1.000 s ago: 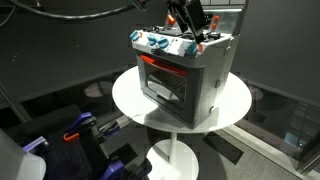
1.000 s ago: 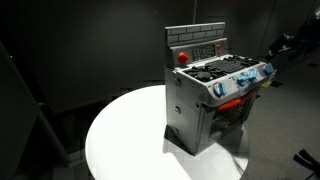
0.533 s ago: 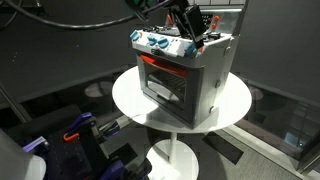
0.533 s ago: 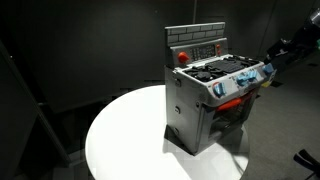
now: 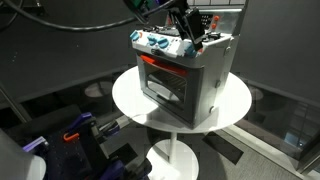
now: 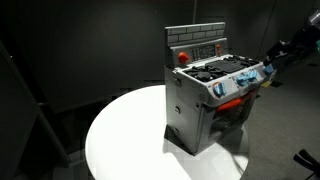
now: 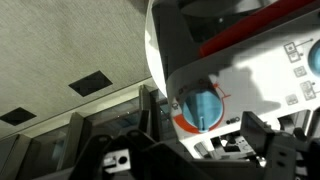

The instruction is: Turn the right knob clockwise

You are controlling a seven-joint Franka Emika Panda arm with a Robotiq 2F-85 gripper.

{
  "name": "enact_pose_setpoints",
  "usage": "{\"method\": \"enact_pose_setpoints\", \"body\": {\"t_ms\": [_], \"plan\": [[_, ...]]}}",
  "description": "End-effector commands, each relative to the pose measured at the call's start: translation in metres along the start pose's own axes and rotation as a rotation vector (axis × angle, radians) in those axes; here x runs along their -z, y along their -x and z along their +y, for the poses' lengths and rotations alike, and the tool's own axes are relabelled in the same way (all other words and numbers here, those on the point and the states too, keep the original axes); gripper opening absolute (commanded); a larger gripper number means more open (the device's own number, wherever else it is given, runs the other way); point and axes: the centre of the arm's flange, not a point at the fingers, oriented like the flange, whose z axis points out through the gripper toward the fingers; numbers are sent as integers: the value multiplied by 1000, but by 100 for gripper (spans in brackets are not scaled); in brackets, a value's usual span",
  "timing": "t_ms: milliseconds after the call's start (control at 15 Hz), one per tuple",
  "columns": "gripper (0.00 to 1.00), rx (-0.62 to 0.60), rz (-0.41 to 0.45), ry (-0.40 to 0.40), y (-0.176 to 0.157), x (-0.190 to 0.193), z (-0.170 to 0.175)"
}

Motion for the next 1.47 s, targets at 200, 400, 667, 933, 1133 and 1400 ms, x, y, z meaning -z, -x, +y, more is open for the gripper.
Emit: {"method": "enact_pose_setpoints", "body": {"t_ms": [200, 400, 667, 933, 1133, 1400], "plan": [[81, -1, 17, 8, -4, -3, -1], [83, -2, 15, 9, -5, -4, -1], [54, -3, 14, 9, -5, -5, 0], [33, -6, 13, 11, -5, -7, 1], [14, -6, 16, 11, -6, -7, 0], [6, -1, 22, 8, -7, -7, -4]]}}
